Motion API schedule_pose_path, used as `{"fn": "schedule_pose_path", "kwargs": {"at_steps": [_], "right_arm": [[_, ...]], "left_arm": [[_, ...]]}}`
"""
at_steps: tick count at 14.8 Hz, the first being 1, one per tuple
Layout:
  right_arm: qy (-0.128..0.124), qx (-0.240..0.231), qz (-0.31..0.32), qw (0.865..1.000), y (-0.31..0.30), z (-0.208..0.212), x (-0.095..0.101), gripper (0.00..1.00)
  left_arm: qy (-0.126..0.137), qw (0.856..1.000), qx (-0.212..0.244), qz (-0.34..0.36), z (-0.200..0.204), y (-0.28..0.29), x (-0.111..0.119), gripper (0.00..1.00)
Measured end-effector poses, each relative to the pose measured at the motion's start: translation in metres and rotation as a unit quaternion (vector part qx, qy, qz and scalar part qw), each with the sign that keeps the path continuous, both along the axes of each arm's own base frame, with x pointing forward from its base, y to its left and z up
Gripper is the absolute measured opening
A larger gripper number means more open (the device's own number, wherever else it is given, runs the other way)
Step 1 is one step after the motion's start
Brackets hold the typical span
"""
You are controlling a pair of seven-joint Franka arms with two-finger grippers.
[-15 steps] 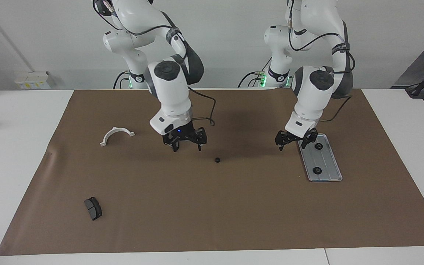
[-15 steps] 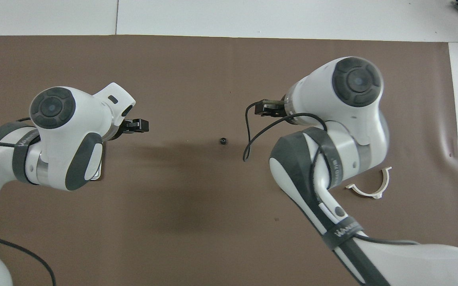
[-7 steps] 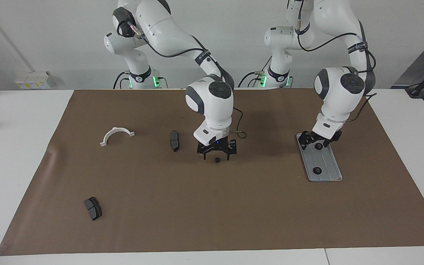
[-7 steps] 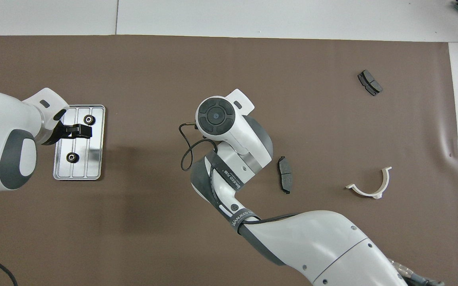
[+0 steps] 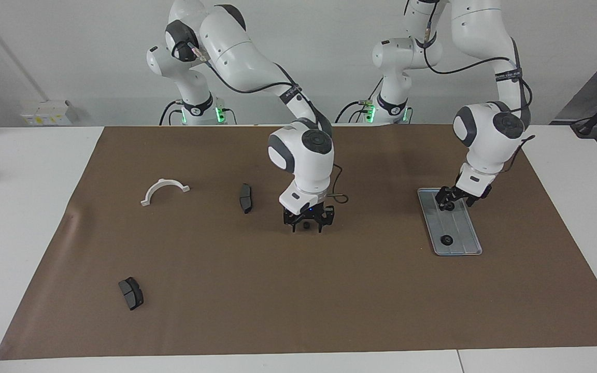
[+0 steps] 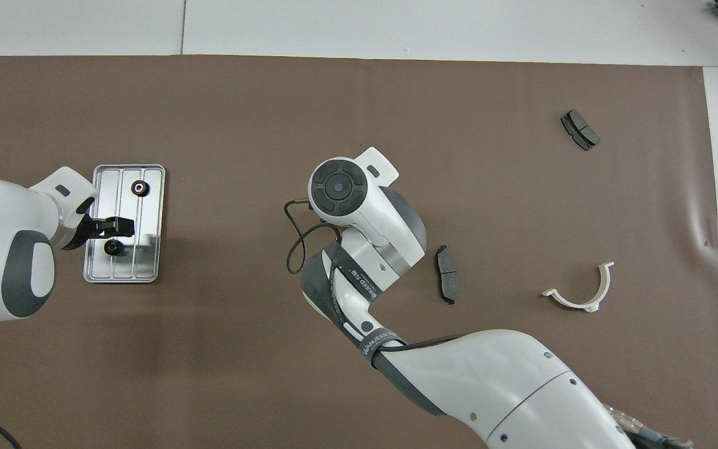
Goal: Place bearing gear from tray to pile
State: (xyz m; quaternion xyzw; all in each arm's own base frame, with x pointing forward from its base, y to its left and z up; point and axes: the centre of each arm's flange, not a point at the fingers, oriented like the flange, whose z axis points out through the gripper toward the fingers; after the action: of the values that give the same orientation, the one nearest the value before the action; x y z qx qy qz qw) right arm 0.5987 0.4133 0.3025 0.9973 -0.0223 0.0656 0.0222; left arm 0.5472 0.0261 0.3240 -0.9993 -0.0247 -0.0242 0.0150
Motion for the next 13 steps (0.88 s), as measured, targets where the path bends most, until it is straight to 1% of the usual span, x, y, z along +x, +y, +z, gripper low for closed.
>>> {"fn": "schedule_pose_path", "kwargs": {"at_steps": [1,3,4,6,7,9,10,11,12,13], "right_arm": [[0.002,-0.001,0.001,1.000,0.000,-0.002,-0.001,0.63],[0.008,-0.002,0.006,1.000,0.003,-0.006,-0.007,0.61],[0.011,-0.003,0.007,1.000,0.004,-0.009,-0.011,0.61],[0.014,-0.005,0.011,1.000,0.007,-0.011,-0.015,0.62],[0.015,-0.006,0.013,1.000,0.008,-0.011,-0.017,0.59],[0.016,-0.007,0.015,1.000,0.009,-0.012,-0.019,0.58],[0.017,-0.007,0.017,1.000,0.009,-0.013,-0.019,0.58],[0.017,-0.008,0.020,1.000,0.008,-0.013,-0.019,0.51],[0.017,-0.008,0.020,1.000,0.008,-0.013,-0.019,0.47],[0.017,-0.008,0.021,1.000,0.008,-0.013,-0.019,0.47]], "left_arm": [[0.002,1.000,0.000,0.000,-0.003,0.000,-0.002,0.76],[0.006,1.000,0.000,-0.001,-0.007,-0.001,-0.005,0.74],[0.007,1.000,-0.001,-0.001,-0.008,-0.001,-0.006,0.67],[0.009,1.000,-0.001,-0.001,-0.009,-0.001,-0.007,0.65],[0.009,1.000,-0.001,-0.001,-0.010,-0.001,-0.007,0.64],[0.011,1.000,-0.001,-0.001,-0.011,-0.001,-0.008,0.64],[0.012,1.000,-0.001,-0.001,-0.012,-0.002,-0.009,0.62],[0.012,1.000,-0.001,-0.001,-0.012,-0.002,-0.009,0.62],[0.013,1.000,-0.001,-0.001,-0.013,-0.002,-0.009,0.60],[0.013,1.000,-0.001,-0.001,-0.013,-0.001,-0.009,0.60]]}}
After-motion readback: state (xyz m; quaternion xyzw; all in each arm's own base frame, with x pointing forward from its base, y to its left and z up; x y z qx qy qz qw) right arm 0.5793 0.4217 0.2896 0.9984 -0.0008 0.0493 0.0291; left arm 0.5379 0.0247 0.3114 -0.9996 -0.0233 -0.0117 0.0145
